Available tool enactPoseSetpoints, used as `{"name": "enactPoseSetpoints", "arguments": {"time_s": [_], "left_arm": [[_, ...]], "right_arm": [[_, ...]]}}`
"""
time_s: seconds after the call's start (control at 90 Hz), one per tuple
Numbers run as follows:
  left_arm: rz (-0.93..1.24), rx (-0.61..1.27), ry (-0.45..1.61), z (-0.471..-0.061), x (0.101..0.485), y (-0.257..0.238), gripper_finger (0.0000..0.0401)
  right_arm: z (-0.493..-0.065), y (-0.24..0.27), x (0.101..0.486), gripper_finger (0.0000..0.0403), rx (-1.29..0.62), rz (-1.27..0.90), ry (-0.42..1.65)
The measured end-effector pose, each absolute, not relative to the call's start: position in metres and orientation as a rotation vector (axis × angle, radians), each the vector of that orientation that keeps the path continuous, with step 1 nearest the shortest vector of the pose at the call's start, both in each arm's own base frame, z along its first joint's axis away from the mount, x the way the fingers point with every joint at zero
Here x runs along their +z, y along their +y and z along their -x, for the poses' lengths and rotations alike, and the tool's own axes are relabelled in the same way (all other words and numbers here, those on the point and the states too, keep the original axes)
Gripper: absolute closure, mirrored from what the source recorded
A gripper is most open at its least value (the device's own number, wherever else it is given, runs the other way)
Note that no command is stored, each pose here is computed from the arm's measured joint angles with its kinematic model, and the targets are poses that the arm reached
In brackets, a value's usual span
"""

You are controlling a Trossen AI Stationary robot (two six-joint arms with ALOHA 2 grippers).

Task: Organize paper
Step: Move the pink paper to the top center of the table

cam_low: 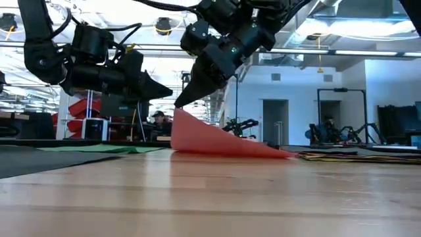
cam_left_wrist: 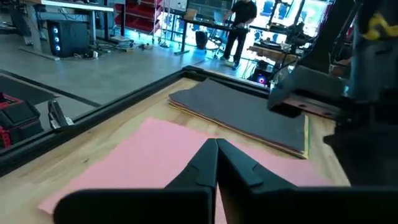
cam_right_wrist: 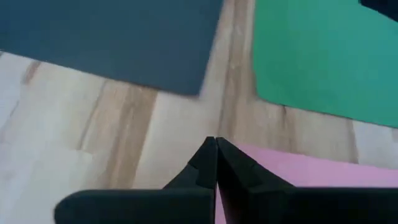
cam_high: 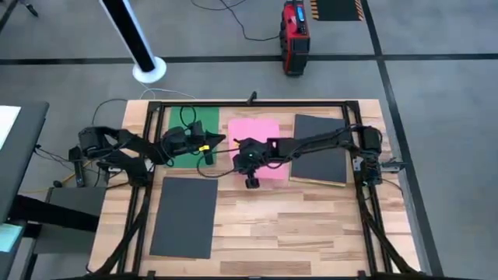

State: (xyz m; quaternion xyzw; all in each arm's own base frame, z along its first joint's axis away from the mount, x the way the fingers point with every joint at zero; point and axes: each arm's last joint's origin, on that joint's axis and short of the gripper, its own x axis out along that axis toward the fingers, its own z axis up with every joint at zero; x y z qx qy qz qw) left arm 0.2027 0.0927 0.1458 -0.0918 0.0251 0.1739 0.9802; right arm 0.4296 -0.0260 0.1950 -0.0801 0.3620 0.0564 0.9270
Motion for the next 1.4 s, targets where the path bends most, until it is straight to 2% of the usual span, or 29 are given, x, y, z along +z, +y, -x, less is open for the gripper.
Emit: {"name": "enactPoseSetpoints", "arguments": {"time_s": [0.2, 0.511, 0.6, 0.722, 0.867, 0.911, 1.4], "left_arm": [[0.185, 0.350, 0.050, -0.203, 0.146, 0.093, 0.0401], [0.185, 0.350, 0.052, -0.203, 0.146, 0.093, 0.0401], [0.186, 0.350, 0.053, -0.203, 0.146, 0.093, 0.0401], [0.190, 0.352, 0.069, -0.203, 0.144, 0.093, 0.0401], [0.192, 0.352, 0.075, -0.203, 0.144, 0.093, 0.0401], [0.192, 0.352, 0.075, -0.203, 0.143, 0.093, 0.0401], [0.191, 0.357, 0.074, -0.203, 0.144, 0.093, 0.0401]], "right_arm": [[-0.430, -0.033, 0.196, 0.0388, 0.079, 0.122, 0.737], [-0.432, -0.042, 0.199, 0.0274, 0.034, 0.129, 0.693], [-0.429, -0.047, 0.197, 0.0257, 0.021, 0.118, 0.730], [-0.419, -0.055, 0.191, 0.0286, -0.020, 0.123, 0.850], [-0.409, -0.066, 0.180, 0.0376, -0.085, 0.153, 0.979], [-0.405, -0.069, 0.175, 0.0391, -0.091, 0.159, 0.994], [-0.379, -0.091, 0.142, 0.0402, -0.151, 0.035, 1.094]]}}
